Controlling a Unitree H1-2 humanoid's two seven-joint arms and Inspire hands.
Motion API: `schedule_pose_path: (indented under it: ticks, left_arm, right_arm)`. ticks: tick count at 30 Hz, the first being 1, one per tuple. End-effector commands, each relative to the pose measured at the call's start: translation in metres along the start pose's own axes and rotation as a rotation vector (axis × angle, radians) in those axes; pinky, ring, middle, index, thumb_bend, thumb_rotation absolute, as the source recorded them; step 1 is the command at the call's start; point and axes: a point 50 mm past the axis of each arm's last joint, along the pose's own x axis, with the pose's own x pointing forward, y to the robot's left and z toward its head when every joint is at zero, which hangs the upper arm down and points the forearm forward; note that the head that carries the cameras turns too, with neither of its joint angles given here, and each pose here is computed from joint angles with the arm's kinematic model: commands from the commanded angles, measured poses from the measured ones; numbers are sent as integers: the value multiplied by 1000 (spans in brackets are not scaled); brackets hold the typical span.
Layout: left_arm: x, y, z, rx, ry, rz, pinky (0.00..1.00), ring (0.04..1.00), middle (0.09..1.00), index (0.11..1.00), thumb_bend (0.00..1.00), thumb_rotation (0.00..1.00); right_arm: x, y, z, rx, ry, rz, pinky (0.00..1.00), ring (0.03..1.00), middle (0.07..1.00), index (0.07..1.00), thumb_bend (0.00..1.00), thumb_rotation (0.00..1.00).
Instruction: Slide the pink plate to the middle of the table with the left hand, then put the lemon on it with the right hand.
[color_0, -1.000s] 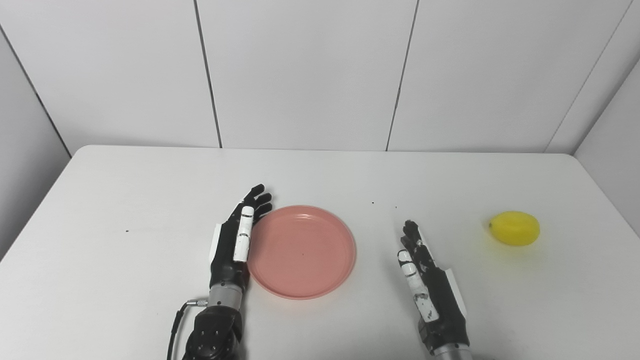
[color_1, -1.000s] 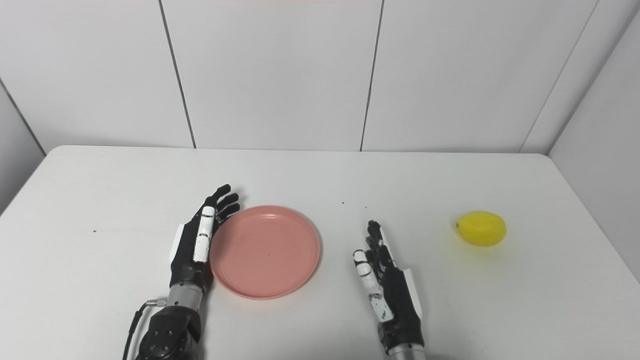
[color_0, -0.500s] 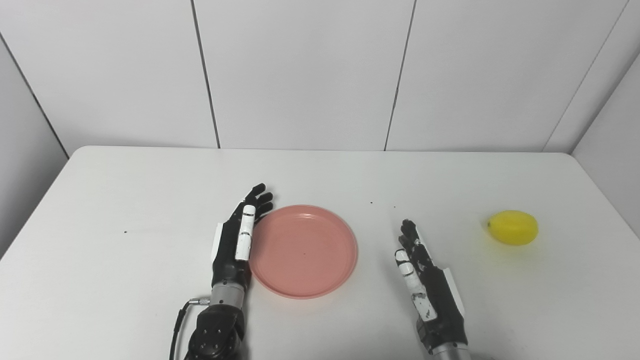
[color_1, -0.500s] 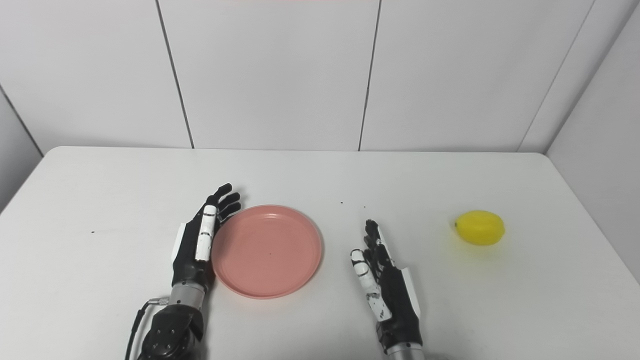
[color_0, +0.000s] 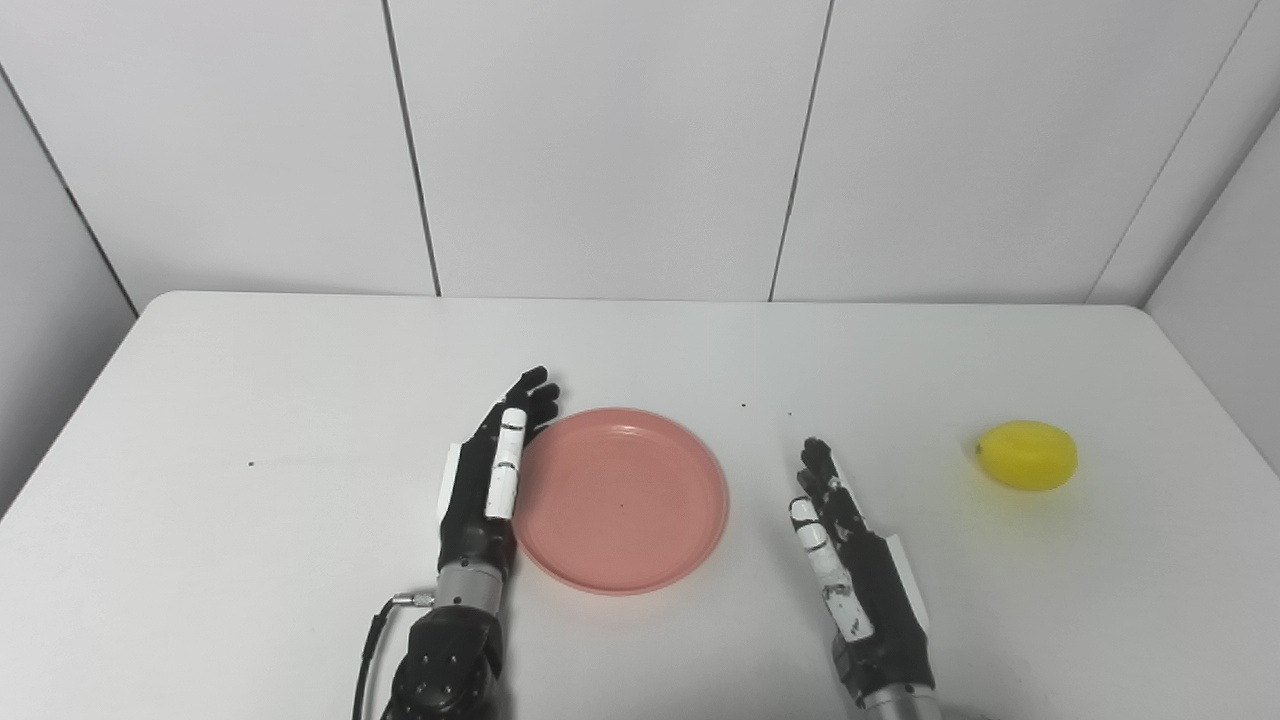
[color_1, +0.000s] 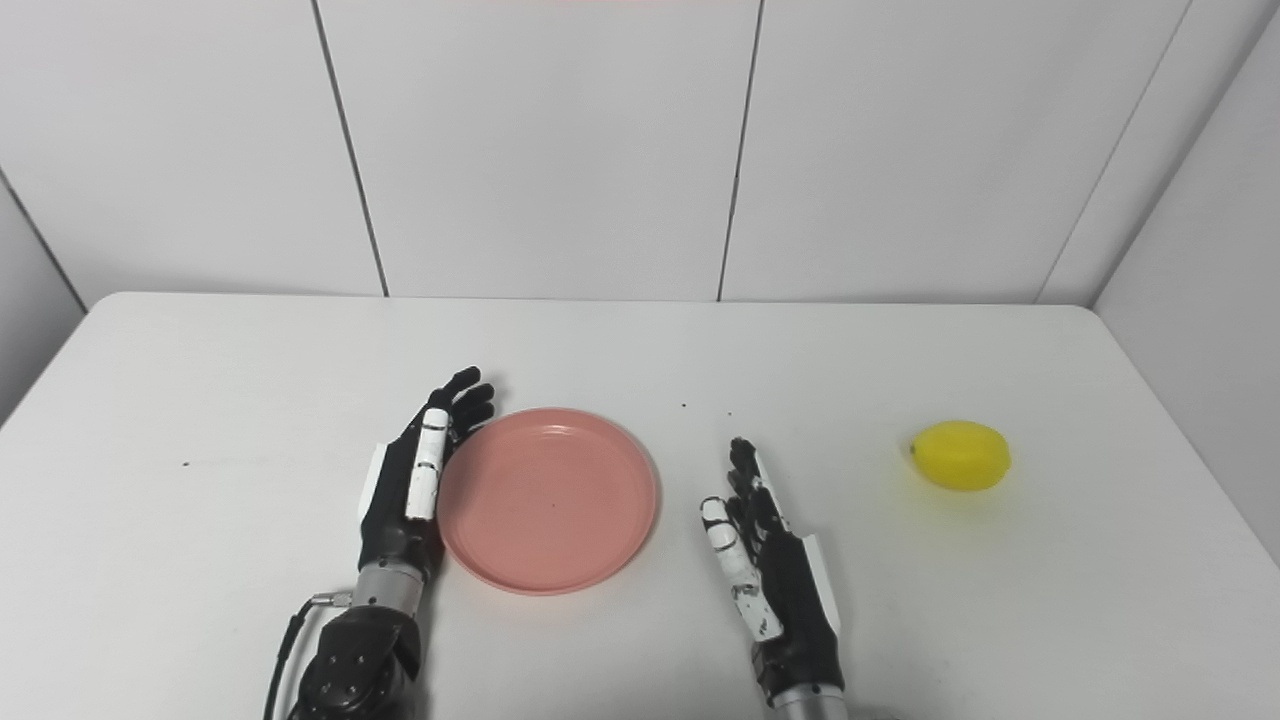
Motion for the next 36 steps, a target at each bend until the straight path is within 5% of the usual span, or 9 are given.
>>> schedule_pose_path:
  ticks: [1, 25, 33, 36]
  left_arm:
    - [7, -26, 8, -20, -8, -82, 842, 847, 843, 826, 427, 1000]
    - [5, -31, 12, -48, -35, -229, 897, 917, 903, 881, 530, 1000]
    - [5, -26, 12, -6, -46, -232, 922, 928, 920, 906, 507, 1000]
    - [7, -23, 13, 16, -51, -213, 926, 925, 919, 912, 468, 1000]
  right_arm:
    - [7, 5, 17, 14, -73, 2, 1000, 1000, 985, 959, 591, 791]
    - [9, 5, 19, 19, -54, -2, 1000, 1000, 988, 957, 649, 779]
    - [9, 0, 20, 2, -68, -5, 1000, 1000, 985, 956, 637, 795]
    - [13, -6, 24, -21, -114, -7, 1000, 1000, 995, 981, 549, 787]
